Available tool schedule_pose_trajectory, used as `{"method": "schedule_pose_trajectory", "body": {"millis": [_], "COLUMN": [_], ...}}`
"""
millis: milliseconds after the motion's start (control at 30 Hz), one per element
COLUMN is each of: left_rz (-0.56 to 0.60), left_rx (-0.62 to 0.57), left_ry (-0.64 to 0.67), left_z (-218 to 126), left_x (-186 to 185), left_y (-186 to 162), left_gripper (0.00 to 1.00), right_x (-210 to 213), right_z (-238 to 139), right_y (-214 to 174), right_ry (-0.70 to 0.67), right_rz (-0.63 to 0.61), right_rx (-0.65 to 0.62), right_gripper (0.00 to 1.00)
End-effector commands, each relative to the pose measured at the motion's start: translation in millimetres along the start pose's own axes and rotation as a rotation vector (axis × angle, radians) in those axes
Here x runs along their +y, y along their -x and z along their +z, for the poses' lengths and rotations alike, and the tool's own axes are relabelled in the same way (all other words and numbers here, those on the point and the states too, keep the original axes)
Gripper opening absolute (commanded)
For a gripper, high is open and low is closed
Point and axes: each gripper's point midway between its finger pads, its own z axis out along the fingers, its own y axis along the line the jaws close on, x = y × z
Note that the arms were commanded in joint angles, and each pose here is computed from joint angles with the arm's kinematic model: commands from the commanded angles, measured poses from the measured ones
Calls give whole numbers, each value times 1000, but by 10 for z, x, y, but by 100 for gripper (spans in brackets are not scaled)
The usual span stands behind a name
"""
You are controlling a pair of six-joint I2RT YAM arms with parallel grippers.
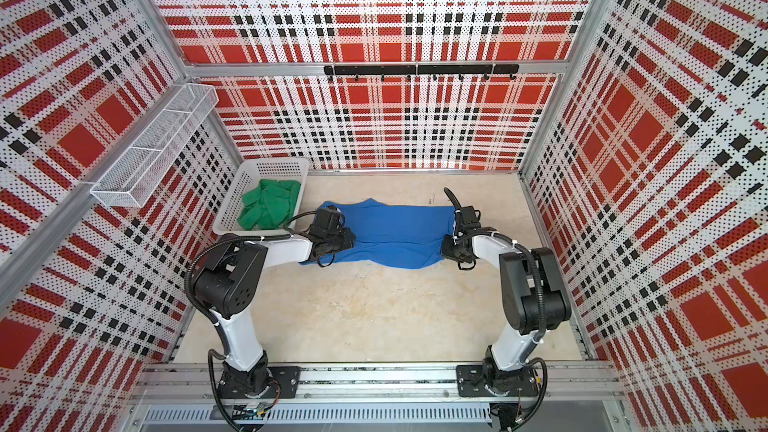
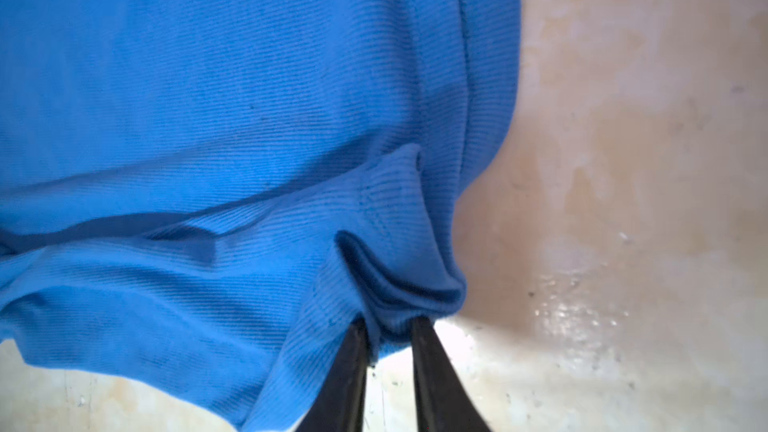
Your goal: Fold and stack the tank tops
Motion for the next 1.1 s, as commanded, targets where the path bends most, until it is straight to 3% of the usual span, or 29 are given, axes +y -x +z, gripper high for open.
{"method": "schedule_pose_trajectory", "body": {"millis": [0, 100, 300, 533, 700, 767, 900, 1033, 1067], "left_rz": [-3, -3, -15, -26, -29, -27, -25, -23, -23], "left_rx": [99, 99, 100, 97, 97, 94, 94, 96, 97], "left_ry": [99, 104, 125, 142, 129, 123, 116, 105, 105], "left_z": [29, 25, 8, -31, -39, -44, -54, -90, -101], "left_x": [316, 330, 442, 551, 526, 504, 473, 428, 423], "left_y": [-280, -277, -282, -291, -296, -283, -290, -322, -332], "left_gripper": [43, 43, 43, 42, 41, 41, 41, 41, 41], "right_x": [-61, -92, -213, -309, -332, -306, -55, 125, 123], "right_z": [3, -56, -346, -660, -733, -763, -771, -857, -882], "right_y": [87, 118, 253, 329, 372, 384, 276, 120, 87], "right_ry": [-32, -61, -187, -320, -403, -391, -228, -101, -95], "right_rz": [-4, -23, -136, -368, -438, -417, -395, -386, -375], "right_rx": [-14, -22, -40, 35, 22, 9, 12, 27, 32], "right_gripper": [11, 0, 0, 0, 0, 5, 12, 38, 41]}}
